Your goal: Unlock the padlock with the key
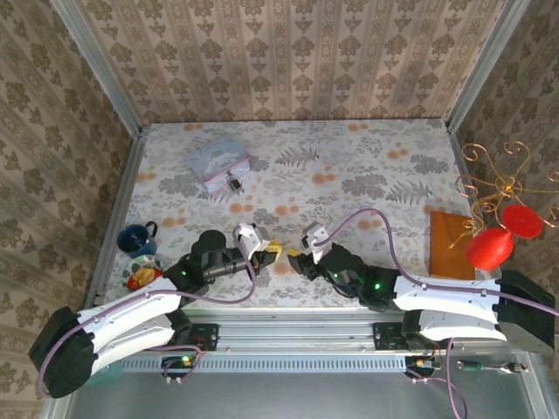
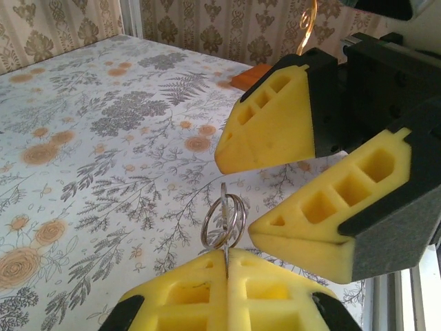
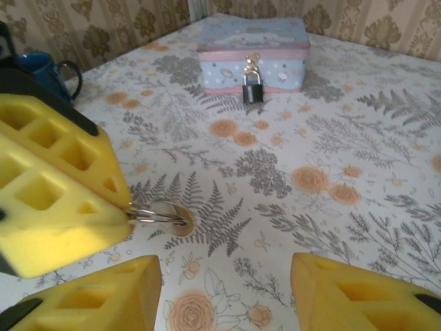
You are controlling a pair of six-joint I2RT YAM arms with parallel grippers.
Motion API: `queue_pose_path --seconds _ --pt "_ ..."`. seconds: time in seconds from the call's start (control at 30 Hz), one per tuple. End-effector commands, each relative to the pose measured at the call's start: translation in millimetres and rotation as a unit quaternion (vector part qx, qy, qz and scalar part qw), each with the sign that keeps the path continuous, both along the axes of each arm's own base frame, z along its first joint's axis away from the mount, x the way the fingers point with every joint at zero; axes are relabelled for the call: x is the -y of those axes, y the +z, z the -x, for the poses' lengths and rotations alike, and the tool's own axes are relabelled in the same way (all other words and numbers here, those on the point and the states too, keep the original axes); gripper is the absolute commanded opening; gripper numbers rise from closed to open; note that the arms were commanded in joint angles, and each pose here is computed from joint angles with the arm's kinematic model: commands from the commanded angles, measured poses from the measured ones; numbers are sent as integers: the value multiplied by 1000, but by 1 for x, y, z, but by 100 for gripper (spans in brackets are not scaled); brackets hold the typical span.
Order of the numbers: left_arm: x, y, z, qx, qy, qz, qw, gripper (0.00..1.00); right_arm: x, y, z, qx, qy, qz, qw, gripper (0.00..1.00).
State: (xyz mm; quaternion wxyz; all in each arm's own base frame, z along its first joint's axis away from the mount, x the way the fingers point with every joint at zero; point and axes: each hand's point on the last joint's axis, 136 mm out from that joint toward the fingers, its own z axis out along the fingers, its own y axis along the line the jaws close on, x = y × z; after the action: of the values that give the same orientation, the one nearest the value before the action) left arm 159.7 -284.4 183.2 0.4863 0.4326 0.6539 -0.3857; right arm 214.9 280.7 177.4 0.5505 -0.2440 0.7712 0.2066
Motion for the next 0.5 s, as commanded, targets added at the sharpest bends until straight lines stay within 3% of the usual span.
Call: queue_pose_path --seconds 0.0,0.27,0.47 --pt "4 11 3 -4 -15 15 1000 0 0 24 2 18 4 -46 999 53" --pt "3 11 1 6 -9 21 1000 0 5 41 0 -80 -45 -209 974 54" --pt "3 10 2 6 -10 20 1000 0 -3 39 0 -130 -53 -233 962 54"
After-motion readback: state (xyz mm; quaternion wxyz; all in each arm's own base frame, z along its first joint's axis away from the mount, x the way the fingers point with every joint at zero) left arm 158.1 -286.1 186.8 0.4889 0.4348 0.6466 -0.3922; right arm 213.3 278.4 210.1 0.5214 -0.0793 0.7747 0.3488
